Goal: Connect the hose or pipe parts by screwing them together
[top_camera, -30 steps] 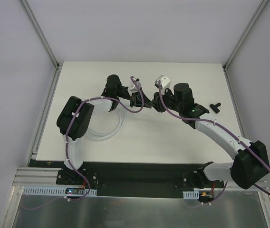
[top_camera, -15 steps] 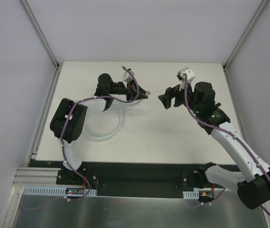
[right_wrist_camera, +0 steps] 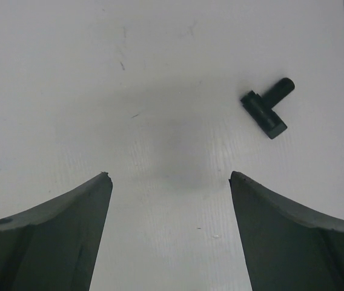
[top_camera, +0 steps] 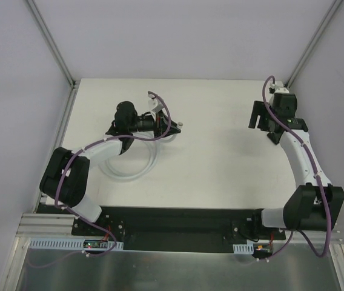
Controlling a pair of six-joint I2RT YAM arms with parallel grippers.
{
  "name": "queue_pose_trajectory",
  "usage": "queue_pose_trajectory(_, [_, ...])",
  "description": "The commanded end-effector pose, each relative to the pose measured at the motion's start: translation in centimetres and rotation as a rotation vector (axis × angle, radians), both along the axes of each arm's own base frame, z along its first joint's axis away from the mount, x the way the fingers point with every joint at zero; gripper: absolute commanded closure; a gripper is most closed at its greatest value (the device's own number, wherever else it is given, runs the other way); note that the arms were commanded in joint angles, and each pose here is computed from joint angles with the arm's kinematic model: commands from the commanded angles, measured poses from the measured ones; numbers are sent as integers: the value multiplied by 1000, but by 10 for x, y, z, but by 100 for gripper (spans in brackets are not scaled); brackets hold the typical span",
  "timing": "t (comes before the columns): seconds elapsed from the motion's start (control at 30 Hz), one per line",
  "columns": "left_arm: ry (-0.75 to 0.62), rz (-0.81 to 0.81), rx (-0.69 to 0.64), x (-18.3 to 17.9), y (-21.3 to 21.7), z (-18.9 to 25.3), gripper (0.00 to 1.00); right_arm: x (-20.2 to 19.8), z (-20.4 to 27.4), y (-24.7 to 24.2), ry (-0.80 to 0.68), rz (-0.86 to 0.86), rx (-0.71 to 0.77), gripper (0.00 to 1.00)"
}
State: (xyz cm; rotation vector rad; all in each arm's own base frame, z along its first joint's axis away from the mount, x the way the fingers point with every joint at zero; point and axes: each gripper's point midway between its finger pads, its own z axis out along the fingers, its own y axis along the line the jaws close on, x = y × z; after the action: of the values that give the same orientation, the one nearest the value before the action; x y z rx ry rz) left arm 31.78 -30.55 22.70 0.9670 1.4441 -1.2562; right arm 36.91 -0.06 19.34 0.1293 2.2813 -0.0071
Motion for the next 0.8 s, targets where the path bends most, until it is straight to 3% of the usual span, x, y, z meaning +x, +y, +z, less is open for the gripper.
queue_pose_trajectory(0.0, [11, 22, 41, -20, 11, -8, 100, -3, -13, -35, 68, -139, -10, 18])
queue_pose_trajectory(0.2, [29, 54, 74, -27, 13, -18, 100, 5, -47, -81, 176, -278, -81, 14])
queue_pose_trajectory(0.4, [1, -19, 99, -47, -3, -12, 100, 17, -71, -106, 278, -325, -104, 8])
queue_pose_trajectory(0.53, [15, -9, 89, -48, -5, -5, 100, 28, -90, -114, 317, -339, -72, 0])
queue_pose_trajectory(0.77, [6, 10, 113, -42, -5, -9, 100, 55, -101, -122, 320, -394, 51, 4])
